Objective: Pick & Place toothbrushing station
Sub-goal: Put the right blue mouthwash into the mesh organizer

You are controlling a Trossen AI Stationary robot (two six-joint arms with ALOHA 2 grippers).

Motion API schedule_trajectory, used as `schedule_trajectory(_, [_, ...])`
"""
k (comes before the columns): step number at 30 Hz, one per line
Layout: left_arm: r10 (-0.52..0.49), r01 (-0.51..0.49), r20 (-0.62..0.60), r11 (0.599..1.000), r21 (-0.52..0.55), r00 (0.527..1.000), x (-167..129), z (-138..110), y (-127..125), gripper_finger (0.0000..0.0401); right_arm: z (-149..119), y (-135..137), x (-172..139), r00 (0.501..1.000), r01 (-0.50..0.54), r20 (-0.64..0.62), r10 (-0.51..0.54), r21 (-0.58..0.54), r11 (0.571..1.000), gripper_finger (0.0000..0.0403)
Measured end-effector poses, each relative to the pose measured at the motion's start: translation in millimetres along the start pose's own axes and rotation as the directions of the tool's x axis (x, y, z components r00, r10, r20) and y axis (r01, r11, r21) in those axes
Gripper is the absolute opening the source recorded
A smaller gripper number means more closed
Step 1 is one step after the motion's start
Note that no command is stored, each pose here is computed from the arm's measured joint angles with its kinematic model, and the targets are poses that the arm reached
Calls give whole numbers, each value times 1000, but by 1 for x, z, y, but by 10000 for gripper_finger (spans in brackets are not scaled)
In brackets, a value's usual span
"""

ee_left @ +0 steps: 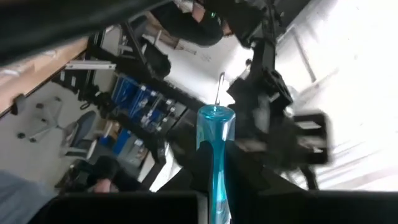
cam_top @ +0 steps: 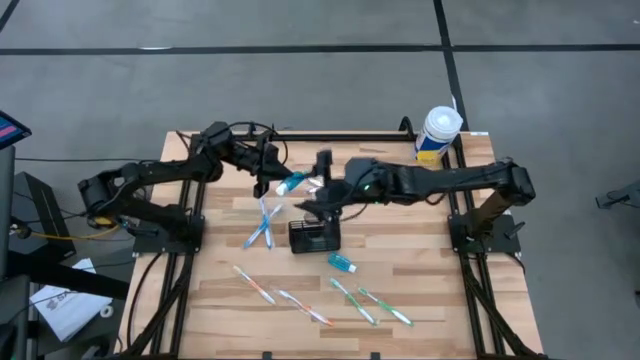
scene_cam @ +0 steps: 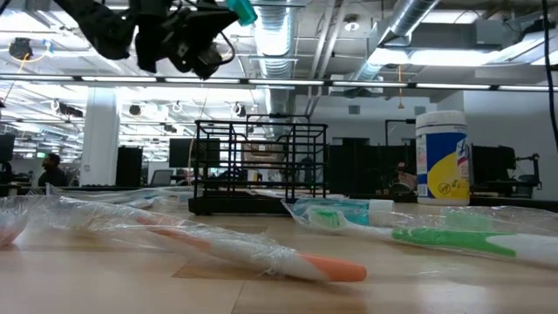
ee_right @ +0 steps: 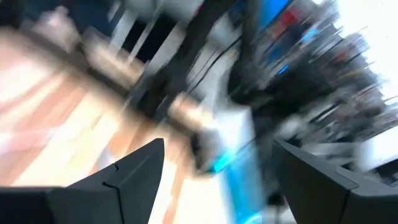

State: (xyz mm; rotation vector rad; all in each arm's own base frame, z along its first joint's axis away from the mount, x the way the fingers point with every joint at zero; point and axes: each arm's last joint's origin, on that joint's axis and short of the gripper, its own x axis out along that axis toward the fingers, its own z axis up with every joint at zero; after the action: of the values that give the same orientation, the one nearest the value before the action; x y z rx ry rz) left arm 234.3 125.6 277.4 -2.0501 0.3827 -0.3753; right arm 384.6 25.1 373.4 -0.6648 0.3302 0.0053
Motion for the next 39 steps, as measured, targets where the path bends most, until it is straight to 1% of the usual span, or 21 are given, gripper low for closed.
schedule_trajectory(3, [14, -14, -11, 1000, 15, 1000, 4, 5, -2, 13, 1, 1, 12, 1000, 7, -4, -7, 1, 1000, 285])
schedule_trajectory(4, [13, -13, -15, 1000, 25, 1000, 5, 7, -3, 12, 2, 1, 12, 1000, 5, -16, -5, -1, 1000, 285])
schedule_trajectory(7, [11, -10, -19, 999, 37, 1000, 7, 9, -6, 13, 10, -5, 11, 999, 33, 10, -33, 7, 999, 285])
schedule_trajectory(9, [9, -8, -21, 999, 43, 1000, 9, 9, -6, 13, 8, -8, 12, 998, 58, -19, -58, 7, 998, 281])
schedule_trajectory(11, [10, -9, -26, 999, 46, 1000, 9, 8, -6, 12, 6, -7, 14, 998, 55, -37, -55, 4, 998, 269])
schedule_trajectory(15, [5, -4, -24, 999, 48, 1000, 9, 8, -6, 12, 6, -13, 12, 997, 73, -28, -73, 11, 997, 224])
schedule_trajectory(21, [4, -2, -28, 999, 53, 1000, 9, 7, -7, 12, 6, -12, 13, 997, 67, -32, -67, 9, 998, 148])
schedule_trajectory(25, [3, -2, -29, 999, 53, 1000, 9, 7, -7, 12, 5, -12, 13, 1000, 26, -5, -25, 11, 1000, 116])
schedule_trajectory(27, [3, -2, -29, 999, 53, 1000, 9, 7, -7, 12, 5, -12, 13, 1000, 17, -4, -17, 11, 1000, 113])
schedule_trajectory(30, [3, -1, -28, 999, 53, 1000, 9, 7, -7, 12, 4, -11, 13, 1000, -1, -8, 1, 9, 1000, 123])
schedule_trajectory(39, [-3, 4, -23, 999, 49, 1000, 9, 8, -7, 12, 1, -11, 13, 1000, -10, -28, 11, 15, 1000, 191])
